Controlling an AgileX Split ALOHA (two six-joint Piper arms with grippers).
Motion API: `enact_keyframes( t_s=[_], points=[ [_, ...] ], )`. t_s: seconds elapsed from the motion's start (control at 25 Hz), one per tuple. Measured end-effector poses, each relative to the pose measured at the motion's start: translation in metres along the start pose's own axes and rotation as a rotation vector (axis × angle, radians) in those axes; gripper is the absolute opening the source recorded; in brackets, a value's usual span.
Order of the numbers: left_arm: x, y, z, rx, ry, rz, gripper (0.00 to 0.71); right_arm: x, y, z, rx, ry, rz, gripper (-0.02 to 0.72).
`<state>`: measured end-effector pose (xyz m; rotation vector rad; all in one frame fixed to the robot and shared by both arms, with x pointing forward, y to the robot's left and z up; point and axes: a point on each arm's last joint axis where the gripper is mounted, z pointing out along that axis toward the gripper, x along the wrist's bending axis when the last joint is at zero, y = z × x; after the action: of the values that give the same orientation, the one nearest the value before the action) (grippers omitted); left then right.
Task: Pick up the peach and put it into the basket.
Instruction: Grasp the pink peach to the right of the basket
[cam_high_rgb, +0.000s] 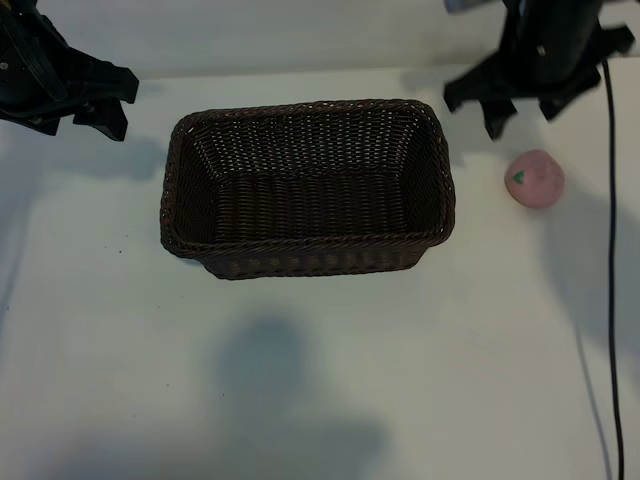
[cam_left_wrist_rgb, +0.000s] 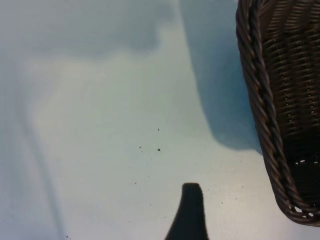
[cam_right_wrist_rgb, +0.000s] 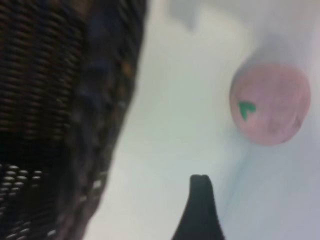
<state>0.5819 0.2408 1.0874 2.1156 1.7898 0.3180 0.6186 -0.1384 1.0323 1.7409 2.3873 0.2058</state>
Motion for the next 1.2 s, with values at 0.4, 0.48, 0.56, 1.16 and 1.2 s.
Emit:
enact_keyframes(
  t_s=[0.4,0.48,0.56,1.16,1.2],
  points=[
    [0.000,0.000,0.000,0.000,0.000,0.000,0.599,-0.036,-0.002,0.055,-0.088,-0.002,0.091,0.553],
    [0.000,0.000,0.000,0.000,0.000,0.000,0.599,-0.039,0.000,0.065,-0.095,-0.003,0.099,0.553],
    [0.000,0.000,0.000,0.000,0.000,0.000,0.599,-0.040,0.001,0.076,-0.085,-0.004,0.100,0.553],
    [0.000,0.000,0.000,0.000,0.000,0.000,0.599,-0.039,-0.002,0.125,-0.005,-0.025,0.097,0.073],
    [0.000,0.000,0.000,0.000,0.000,0.000,0.599,-0.039,-0.002,0.124,-0.001,-0.026,0.098,0.072]
  ],
)
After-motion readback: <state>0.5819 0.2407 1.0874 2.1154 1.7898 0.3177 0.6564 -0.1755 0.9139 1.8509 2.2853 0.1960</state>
